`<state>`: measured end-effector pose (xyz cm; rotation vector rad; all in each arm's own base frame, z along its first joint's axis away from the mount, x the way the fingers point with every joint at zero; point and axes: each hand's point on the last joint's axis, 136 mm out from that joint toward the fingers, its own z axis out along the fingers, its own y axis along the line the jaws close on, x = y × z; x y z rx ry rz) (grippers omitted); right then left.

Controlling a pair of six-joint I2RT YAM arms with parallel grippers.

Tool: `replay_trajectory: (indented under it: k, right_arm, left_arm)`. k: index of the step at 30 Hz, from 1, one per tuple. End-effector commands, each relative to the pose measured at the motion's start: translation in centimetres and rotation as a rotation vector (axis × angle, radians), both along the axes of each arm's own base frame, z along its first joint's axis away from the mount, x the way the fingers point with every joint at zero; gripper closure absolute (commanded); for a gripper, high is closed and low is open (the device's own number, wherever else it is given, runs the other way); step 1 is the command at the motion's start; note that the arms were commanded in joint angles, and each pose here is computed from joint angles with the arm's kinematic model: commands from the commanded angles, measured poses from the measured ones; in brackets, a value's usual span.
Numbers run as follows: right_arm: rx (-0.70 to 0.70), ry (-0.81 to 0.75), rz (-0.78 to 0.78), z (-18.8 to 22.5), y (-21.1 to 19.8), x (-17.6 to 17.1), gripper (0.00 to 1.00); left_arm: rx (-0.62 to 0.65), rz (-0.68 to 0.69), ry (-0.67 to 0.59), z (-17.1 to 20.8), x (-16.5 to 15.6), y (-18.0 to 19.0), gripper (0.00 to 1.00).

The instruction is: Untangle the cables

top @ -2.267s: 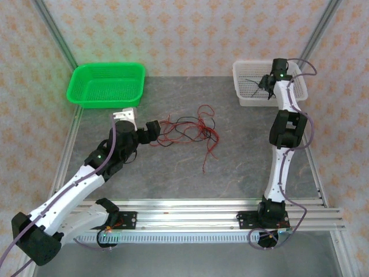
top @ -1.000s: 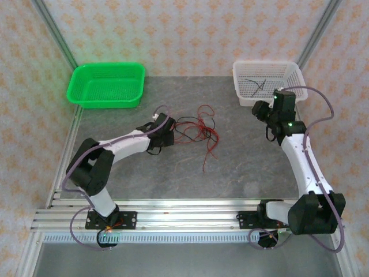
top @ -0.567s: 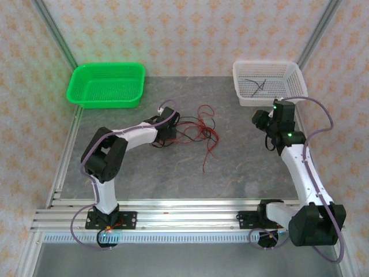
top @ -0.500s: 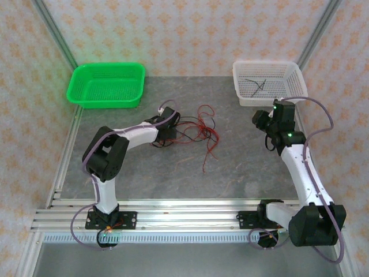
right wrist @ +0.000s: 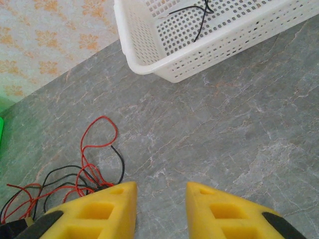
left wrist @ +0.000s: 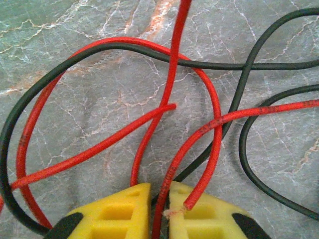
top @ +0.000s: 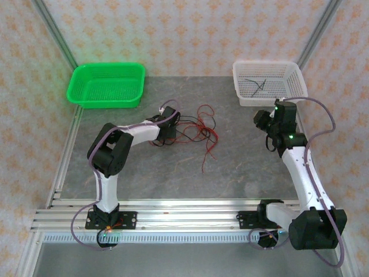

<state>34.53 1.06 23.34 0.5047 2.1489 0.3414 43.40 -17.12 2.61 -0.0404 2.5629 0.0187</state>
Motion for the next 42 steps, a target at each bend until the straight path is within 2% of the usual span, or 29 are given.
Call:
replay_trajectory:
  k: [1, 4, 6, 13, 17, 24, 29, 34, 42]
  right_arm:
    - [-0.008, -0.017, -0.023, 0.4, -0.4, -0.2, 0.69]
    - [-0.001, -0.019, -0.02, 0.4, -0.2, -0.1, 0.7]
    - [0.008, -0.017, -0.016, 0.2, -0.1, 0.0, 0.71]
    - [0.103, -0.004, 0.068, -1.3, 2.5, 0.1, 0.73]
    - [0.141, 0.003, 0.178, -1.7, 7.0, 0.2, 0.73]
    - [0.309, -0.004, 0.434, -2.0, 18.9, -0.2, 0.7]
    - [0.323, 0.027, 0.48, -4.1, 24.7, 0.8, 0.65]
    - [0.299, 0.078, 0.433, -8.3, 26.3, 2.9, 0.65]
    - [0.223, 0.162, 0.352, -14.8, 25.9, 4.7, 0.65]
  left_arm:
    - [-0.011, 0.006, -0.052, 2.6, 0.8, 0.1, 0.88]
    - [-0.036, -0.007, -0.086, 5.2, 0.5, -0.4, 0.93]
    - [-0.047, -0.022, -0.107, 6.9, 0.0, -0.9, 1.0]
    - [-0.095, -0.085, -0.172, 12.8, -2.0, -2.9, 1.0]
    - [-0.133, -0.103, -0.183, 14.6, -2.9, -3.6, 1.0]
    - [-0.235, -0.127, -0.245, 18.8, -3.9, -4.3, 1.0]
    - [-0.273, -0.137, -0.296, 21.8, -4.4, -4.3, 1.0]
    - [-0.308, -0.153, -0.361, 25.6, -4.9, -4.4, 1.0]
    - [-0.353, -0.168, -0.447, 30.6, -5.3, -4.3, 1.0]
